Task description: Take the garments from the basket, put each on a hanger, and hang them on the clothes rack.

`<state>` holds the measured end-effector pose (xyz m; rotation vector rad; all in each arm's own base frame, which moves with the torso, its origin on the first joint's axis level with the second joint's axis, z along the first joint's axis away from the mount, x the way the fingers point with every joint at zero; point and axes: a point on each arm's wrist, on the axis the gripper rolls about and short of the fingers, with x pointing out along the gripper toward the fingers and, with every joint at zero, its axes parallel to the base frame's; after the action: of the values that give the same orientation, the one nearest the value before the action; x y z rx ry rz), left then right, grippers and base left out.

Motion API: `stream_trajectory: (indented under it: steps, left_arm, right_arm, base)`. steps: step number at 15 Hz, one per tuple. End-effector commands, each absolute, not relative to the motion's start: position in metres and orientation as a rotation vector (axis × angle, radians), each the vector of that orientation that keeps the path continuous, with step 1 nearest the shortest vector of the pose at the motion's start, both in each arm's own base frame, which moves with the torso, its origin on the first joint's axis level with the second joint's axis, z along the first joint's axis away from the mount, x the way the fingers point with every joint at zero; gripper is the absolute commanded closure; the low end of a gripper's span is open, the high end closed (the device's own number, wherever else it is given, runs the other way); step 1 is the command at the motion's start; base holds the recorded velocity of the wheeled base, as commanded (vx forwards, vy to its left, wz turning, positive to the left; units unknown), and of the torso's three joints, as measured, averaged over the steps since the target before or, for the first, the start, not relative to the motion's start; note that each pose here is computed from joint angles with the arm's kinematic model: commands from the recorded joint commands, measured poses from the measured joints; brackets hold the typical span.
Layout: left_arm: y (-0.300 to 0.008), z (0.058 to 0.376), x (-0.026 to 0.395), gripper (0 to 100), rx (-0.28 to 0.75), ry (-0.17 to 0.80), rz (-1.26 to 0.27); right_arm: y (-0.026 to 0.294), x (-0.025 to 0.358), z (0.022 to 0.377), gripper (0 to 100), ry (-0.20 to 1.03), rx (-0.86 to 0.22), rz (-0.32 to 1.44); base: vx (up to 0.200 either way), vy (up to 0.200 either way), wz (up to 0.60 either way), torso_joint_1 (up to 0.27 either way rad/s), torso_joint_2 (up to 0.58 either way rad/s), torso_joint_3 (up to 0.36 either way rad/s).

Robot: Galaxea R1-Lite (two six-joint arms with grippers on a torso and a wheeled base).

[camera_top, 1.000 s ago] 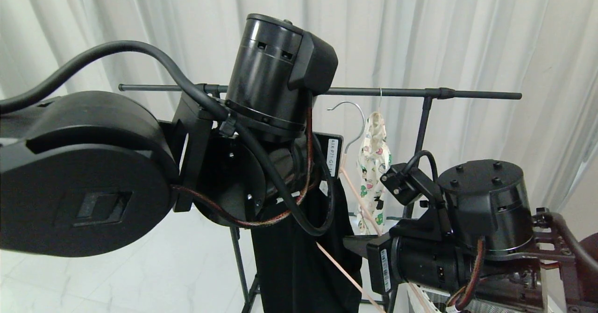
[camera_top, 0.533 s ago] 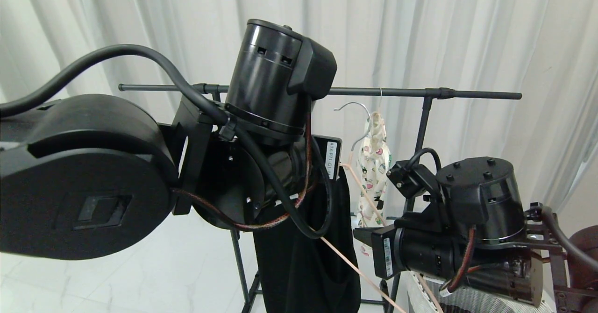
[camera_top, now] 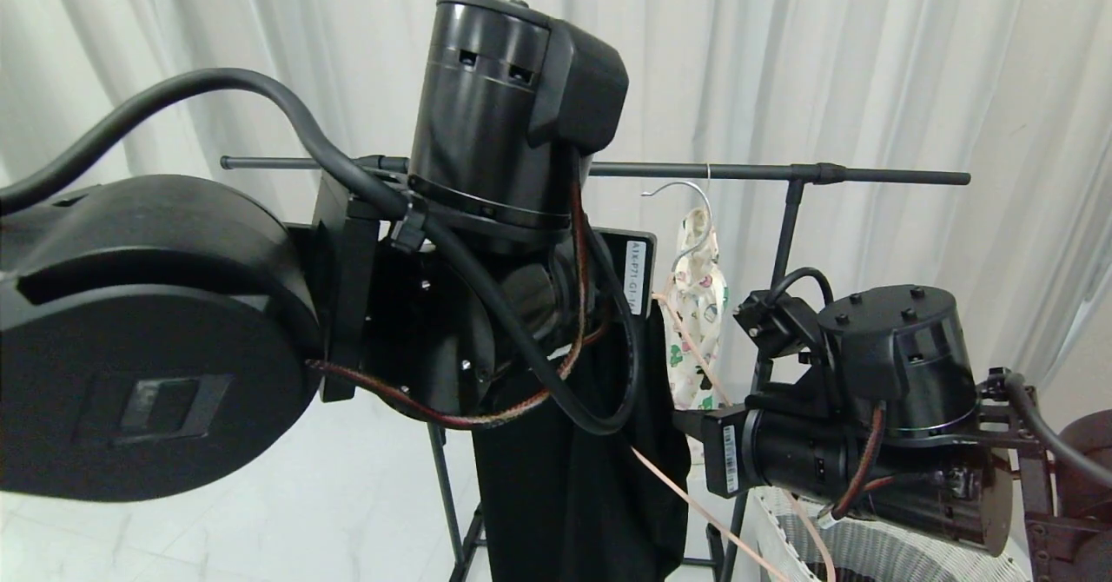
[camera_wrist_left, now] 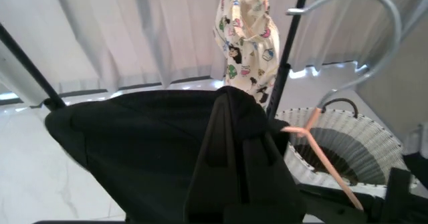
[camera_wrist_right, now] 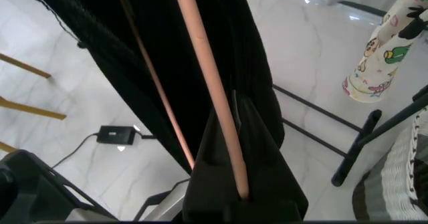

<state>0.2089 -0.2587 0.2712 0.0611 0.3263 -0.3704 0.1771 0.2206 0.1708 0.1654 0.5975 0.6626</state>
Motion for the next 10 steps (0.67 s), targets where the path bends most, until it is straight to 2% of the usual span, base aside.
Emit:
stream_trajectory:
  steps: [1,6,7,10]
  left_arm:
    - [-0.2629,0.2693,0.2031,100,0.069,0.332,-0.392]
    - [-0.2581,0.2648,0.2016,100,0.082,0.344,-0.383]
    - [-0.2572,0.2655,0.2022,0,0.08,0.342,-0.38]
    - [-0.2547,0.2671,0.2004,0,0.079,0.34,-0.381]
  right_arm:
    - [0.2205,0.1768,0.1727,100,0.591,0.17,0.665]
    - [0.2145,0.1812,0.1743,100,0.565,0.172,0.599]
    - [0.2137,0.1823,0.1764,100,0.555,0.179,0.596]
    - [0.2137,0.1849,0.1824,100,0.475,0.214,0.601]
  base:
    - [0.0,0.0,0.0,0.0,0.0,0.0]
    - [0.0,0.0,0.0,0.0,0.0,0.0]
    - [0.0,0.0,0.0,0.0,0.0,0.0]
    - [0.0,0.0,0.0,0.0,0.0,0.0]
